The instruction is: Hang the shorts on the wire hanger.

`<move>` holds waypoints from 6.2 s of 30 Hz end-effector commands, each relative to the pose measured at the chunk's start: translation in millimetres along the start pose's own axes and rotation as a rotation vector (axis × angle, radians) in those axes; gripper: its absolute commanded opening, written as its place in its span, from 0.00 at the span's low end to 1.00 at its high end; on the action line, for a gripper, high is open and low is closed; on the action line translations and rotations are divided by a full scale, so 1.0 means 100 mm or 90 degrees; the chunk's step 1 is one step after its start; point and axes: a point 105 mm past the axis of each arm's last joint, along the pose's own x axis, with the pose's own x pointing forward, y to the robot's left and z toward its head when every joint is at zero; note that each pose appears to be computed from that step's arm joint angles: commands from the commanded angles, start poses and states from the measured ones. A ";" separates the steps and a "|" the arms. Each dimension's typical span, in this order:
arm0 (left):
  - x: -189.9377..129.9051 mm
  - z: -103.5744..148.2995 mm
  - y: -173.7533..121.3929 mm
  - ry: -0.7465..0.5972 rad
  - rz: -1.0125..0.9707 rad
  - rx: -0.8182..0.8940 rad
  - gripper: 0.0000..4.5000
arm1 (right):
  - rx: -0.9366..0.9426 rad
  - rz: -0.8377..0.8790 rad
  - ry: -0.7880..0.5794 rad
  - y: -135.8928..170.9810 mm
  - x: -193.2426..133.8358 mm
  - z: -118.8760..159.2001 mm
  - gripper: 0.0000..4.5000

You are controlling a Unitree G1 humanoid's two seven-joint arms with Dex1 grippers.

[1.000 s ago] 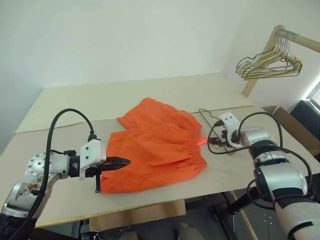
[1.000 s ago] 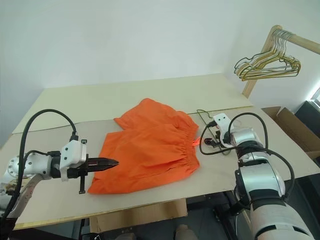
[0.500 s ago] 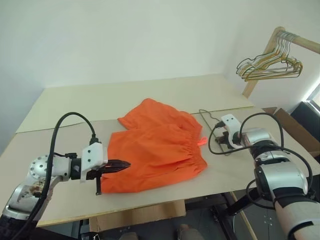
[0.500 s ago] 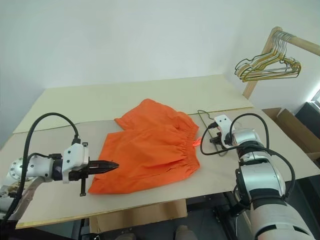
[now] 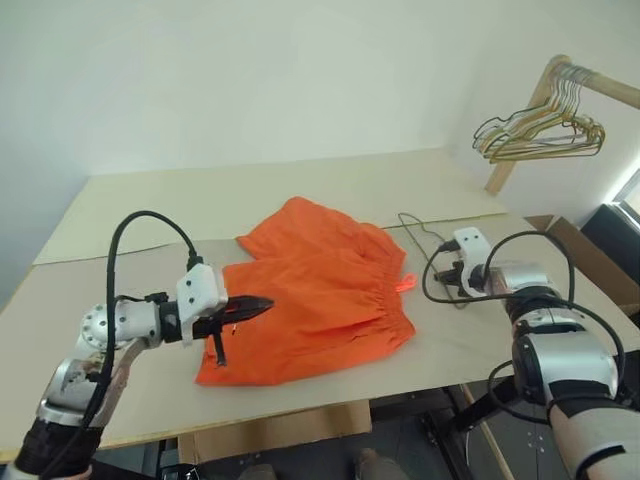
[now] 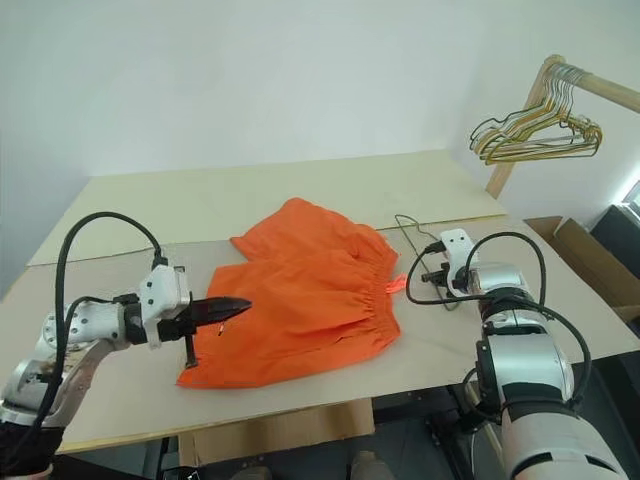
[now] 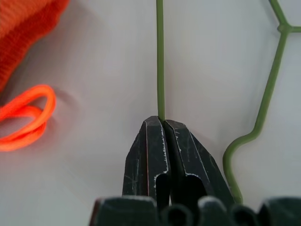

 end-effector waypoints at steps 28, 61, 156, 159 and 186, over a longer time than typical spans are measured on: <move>0.32 0.87 0.40 -0.431 0.044 -0.444 0.00 | -0.314 0.208 -0.619 2.19 -1.09 0.81 0.01; 0.39 0.76 0.66 -0.436 0.130 -0.504 0.50 | -0.403 0.226 -0.665 2.32 -1.17 0.72 0.00; 0.12 0.24 0.29 -0.210 -0.014 -0.223 0.90 | -0.072 0.788 -0.224 1.49 -1.55 0.62 0.00; 0.12 0.13 0.20 -0.132 -0.026 -0.153 0.99 | -0.010 0.729 -0.181 1.24 -1.60 0.45 0.00; 0.24 -0.12 -0.16 0.035 -0.200 0.023 0.99 | 0.263 0.466 0.328 0.12 -1.95 -1.27 0.00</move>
